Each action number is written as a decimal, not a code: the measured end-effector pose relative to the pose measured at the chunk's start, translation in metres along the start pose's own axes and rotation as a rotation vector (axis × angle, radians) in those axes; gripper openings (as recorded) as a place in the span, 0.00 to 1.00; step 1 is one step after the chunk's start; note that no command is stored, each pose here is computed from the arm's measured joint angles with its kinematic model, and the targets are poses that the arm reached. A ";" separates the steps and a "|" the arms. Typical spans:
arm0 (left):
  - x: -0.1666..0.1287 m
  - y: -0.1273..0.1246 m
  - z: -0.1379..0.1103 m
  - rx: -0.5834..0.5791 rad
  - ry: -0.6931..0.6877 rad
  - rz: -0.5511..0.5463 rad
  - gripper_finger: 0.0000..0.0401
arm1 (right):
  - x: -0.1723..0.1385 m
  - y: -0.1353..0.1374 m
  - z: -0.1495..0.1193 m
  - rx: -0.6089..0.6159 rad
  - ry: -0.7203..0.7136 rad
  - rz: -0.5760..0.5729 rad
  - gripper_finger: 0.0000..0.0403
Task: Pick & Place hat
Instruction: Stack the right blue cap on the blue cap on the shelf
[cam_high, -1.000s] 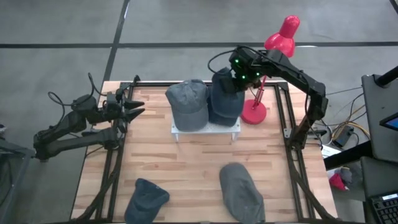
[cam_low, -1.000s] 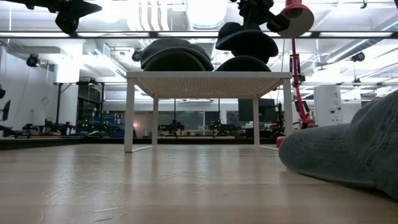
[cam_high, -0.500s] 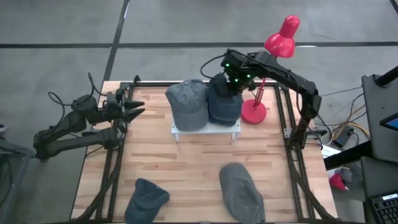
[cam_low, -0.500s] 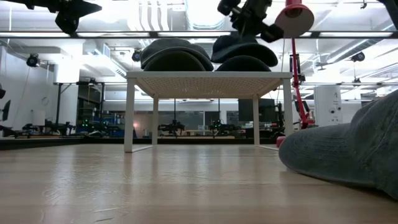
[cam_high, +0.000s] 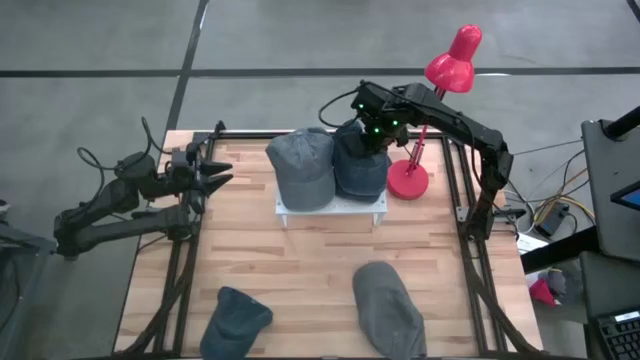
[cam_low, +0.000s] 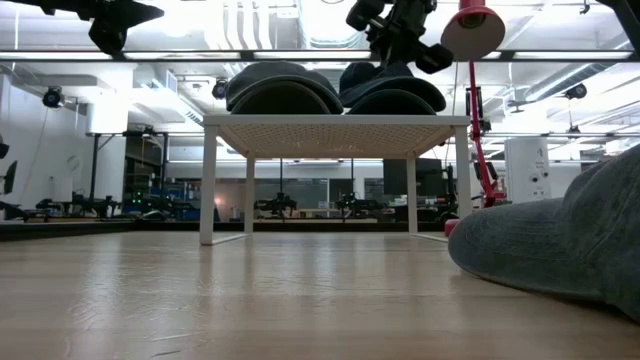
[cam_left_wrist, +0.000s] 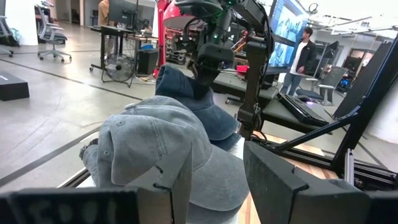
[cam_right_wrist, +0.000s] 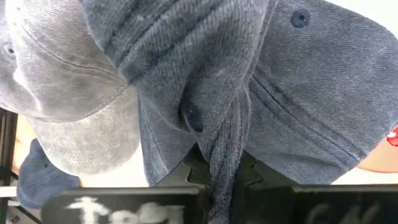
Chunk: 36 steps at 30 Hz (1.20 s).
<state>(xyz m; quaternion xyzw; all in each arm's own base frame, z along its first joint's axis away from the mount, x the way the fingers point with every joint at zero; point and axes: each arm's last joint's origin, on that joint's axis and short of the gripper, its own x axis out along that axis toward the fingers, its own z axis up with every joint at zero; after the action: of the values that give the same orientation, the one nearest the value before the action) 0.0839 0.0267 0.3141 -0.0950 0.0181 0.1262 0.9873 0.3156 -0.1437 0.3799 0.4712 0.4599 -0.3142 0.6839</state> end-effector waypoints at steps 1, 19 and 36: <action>0.000 0.000 0.000 0.000 0.000 0.000 0.36 | 0.000 0.000 0.000 0.004 0.000 0.000 0.03; 0.000 0.000 0.000 -0.001 -0.004 -0.001 0.36 | 0.004 0.000 0.001 0.081 0.027 0.003 0.18; 0.000 0.000 0.001 0.001 -0.007 -0.001 0.36 | -0.001 0.000 -0.002 0.152 0.080 0.067 0.31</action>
<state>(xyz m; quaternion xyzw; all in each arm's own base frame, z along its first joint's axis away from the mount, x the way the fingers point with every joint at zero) 0.0839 0.0267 0.3148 -0.0939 0.0145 0.1258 0.9875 0.3145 -0.1415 0.3810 0.5488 0.4456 -0.3062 0.6376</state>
